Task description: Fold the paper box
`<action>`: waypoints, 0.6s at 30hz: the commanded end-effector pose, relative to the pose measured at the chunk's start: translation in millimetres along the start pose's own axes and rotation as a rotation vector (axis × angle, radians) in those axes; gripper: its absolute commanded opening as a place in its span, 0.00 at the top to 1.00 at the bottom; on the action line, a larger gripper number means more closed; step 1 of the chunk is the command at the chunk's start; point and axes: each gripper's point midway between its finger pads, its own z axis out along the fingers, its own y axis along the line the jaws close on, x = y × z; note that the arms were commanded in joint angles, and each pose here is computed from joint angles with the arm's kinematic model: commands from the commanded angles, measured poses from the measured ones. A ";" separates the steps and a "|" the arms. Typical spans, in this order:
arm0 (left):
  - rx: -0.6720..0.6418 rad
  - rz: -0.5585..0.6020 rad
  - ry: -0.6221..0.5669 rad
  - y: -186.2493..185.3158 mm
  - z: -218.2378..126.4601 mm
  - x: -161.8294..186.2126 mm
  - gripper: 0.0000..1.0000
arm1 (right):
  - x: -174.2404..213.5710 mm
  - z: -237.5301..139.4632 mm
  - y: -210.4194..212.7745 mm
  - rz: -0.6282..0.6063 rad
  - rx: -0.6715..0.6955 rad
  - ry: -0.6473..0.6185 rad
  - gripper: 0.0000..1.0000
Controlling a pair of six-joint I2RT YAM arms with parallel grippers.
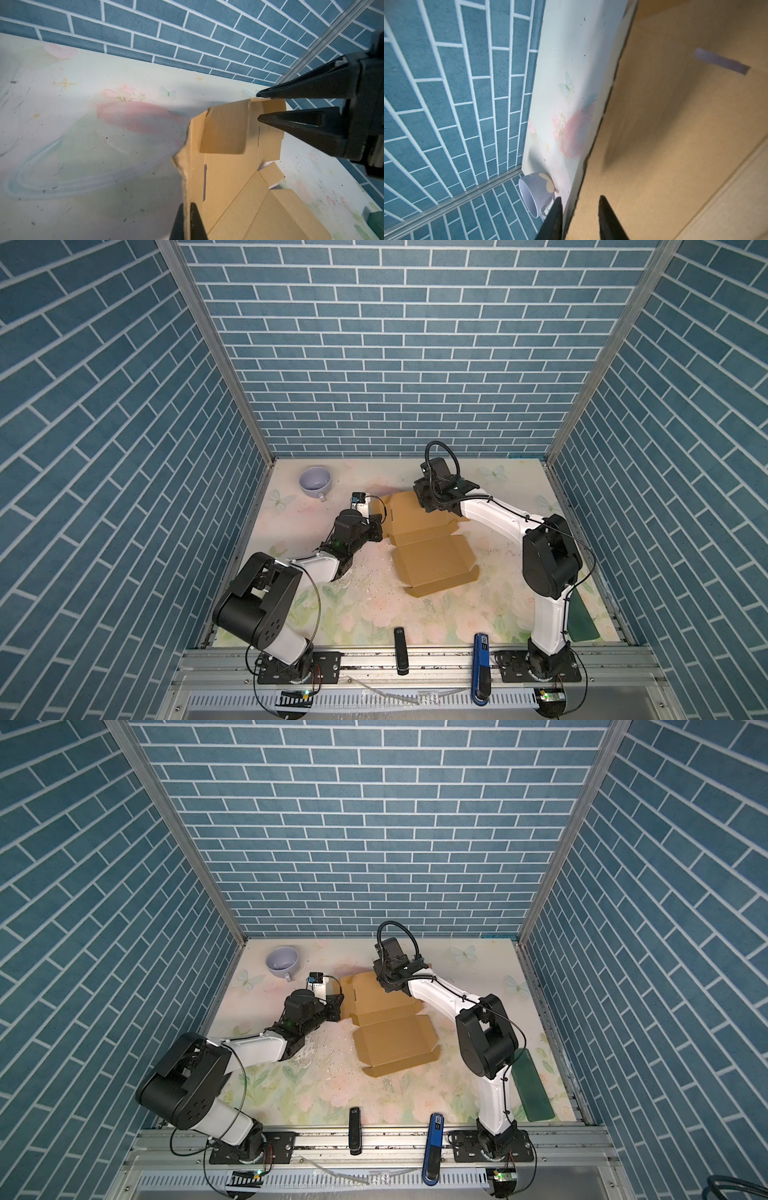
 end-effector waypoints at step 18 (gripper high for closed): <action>0.052 0.058 -0.075 -28.2 -3.5 -30.6 1.00 | -3.2 17.0 -19.1 0.072 0.024 0.001 0.79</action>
